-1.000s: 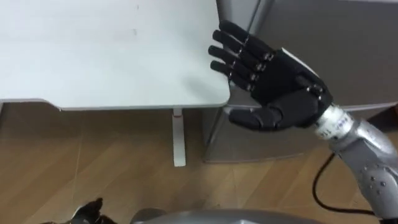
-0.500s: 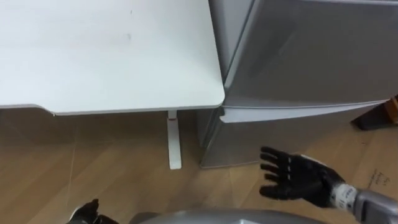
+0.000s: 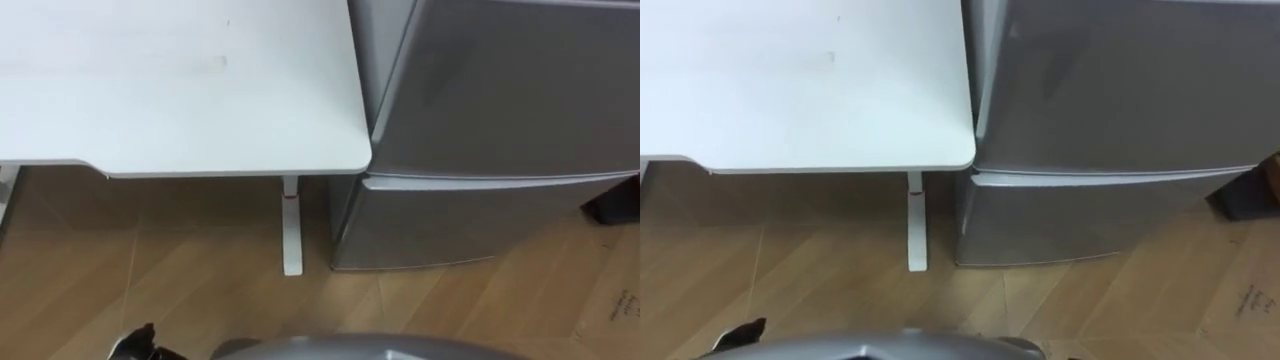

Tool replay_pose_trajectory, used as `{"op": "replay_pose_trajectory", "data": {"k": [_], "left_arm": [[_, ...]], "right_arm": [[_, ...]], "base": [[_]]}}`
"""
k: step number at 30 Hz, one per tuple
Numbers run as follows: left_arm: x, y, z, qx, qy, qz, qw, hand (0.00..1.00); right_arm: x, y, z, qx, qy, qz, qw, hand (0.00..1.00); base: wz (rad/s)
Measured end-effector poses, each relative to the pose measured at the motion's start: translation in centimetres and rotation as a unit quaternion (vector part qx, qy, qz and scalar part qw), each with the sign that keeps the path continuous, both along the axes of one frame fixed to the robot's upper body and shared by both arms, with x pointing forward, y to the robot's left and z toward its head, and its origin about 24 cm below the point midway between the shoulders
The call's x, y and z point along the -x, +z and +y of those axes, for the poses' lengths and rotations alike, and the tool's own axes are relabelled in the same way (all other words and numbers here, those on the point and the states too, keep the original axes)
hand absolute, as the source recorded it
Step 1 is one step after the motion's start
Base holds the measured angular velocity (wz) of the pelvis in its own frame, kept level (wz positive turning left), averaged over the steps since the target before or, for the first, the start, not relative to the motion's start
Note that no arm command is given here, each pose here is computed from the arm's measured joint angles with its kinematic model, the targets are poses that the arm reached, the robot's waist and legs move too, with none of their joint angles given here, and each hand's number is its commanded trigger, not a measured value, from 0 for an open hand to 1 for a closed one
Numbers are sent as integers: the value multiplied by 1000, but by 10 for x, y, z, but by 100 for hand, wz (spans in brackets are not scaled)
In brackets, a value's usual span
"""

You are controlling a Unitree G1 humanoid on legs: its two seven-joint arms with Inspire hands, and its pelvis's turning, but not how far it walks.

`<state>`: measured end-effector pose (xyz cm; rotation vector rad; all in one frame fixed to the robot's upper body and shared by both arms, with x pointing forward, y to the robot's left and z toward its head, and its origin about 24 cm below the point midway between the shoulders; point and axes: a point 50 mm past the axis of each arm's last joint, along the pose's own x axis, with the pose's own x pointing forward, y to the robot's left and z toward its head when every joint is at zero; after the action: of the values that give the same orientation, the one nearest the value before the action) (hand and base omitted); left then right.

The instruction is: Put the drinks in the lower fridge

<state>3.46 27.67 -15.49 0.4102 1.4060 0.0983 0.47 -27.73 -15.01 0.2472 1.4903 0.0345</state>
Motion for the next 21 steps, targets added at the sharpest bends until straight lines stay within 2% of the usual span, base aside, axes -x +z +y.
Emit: {"op": "replay_pose_trajectory", "data": {"k": [9,18,21], "left_arm": [[8,-3,-7,-8,-17,16,1000,0],[0,-2,-6,-19,-3,0,1000,0],[1,-4,-13,-11,-3,3,1000,0]], "right_arm": [[-6,-2,-1,47,14,-1,999,0],[-1,-5,3,61,37,12,997,0],[0,-9,7,110,36,30,993,0]], "base": [[3],[5],[4]]}}
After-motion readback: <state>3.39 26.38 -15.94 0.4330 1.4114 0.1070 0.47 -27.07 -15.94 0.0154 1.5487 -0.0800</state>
